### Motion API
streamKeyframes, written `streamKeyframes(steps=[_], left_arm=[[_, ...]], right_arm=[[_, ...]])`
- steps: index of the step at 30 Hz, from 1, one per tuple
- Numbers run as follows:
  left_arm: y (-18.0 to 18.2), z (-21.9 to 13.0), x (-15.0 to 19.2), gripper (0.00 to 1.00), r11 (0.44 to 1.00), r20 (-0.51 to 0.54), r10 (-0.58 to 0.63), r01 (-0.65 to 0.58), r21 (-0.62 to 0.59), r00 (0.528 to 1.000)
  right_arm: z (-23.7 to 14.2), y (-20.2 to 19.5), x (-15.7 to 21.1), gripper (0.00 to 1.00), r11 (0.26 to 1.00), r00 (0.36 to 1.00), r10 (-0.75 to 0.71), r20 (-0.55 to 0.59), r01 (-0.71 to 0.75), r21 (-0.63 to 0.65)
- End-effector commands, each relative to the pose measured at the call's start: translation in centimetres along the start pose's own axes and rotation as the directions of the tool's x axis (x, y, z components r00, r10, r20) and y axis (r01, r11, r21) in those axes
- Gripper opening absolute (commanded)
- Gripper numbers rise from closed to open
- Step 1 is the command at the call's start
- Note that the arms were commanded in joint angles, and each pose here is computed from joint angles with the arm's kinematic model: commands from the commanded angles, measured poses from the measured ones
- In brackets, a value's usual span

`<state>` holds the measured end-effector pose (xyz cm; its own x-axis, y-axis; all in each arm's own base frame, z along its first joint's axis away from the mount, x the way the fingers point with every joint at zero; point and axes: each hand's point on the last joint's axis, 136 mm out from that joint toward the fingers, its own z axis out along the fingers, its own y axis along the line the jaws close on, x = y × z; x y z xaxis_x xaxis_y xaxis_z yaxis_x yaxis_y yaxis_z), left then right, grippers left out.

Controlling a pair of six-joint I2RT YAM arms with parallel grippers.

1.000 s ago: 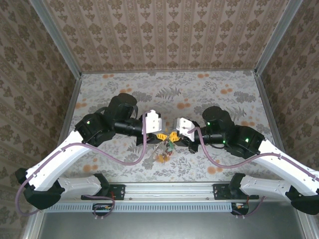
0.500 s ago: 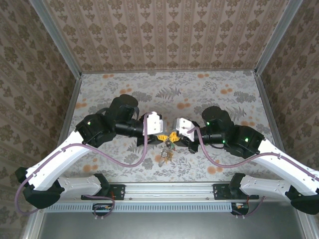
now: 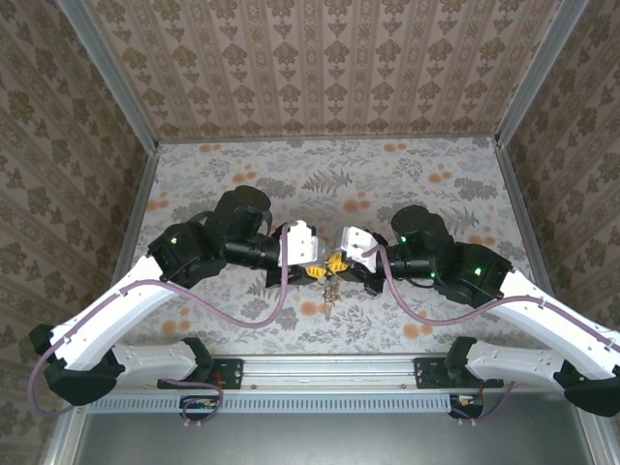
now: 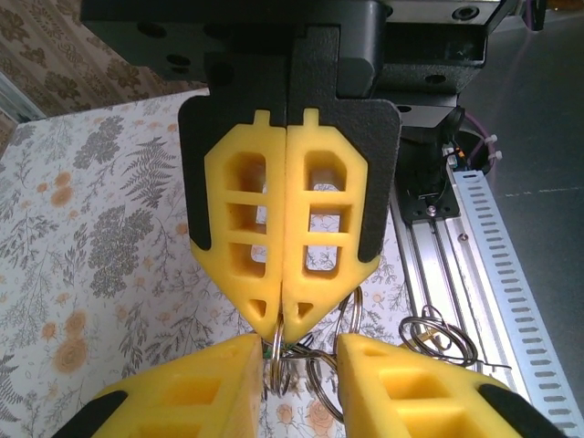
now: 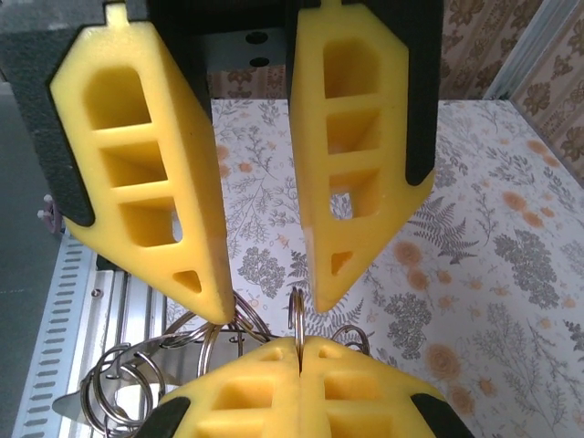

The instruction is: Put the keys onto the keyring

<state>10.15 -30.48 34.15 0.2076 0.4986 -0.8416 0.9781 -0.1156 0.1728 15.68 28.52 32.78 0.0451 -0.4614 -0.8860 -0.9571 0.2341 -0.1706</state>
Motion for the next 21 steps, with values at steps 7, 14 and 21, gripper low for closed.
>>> streamKeyframes(steps=[7,14,21], left_arm=[[0.7,0.1,0.1,0.27,0.999,-0.034,0.02,-0.022,-0.032,0.999],[1.0,0.6,0.3,0.24,0.999,-0.049,0.025,-0.027,-0.032,0.998],[1.2,1.1,0.6,0.2,0.999,-0.066,0.028,-0.03,-0.033,0.997]], right_arm=[[-0.9,0.1,-3.5,0.0,1.0,0.993,-0.024,0.118,0.025,-0.005],[-0.6,0.4,-3.7,0.0,0.999,0.991,-0.025,0.132,0.028,-0.021],[-1.0,0.7,-4.2,0.0,0.999,0.986,-0.031,0.165,0.037,-0.033]])
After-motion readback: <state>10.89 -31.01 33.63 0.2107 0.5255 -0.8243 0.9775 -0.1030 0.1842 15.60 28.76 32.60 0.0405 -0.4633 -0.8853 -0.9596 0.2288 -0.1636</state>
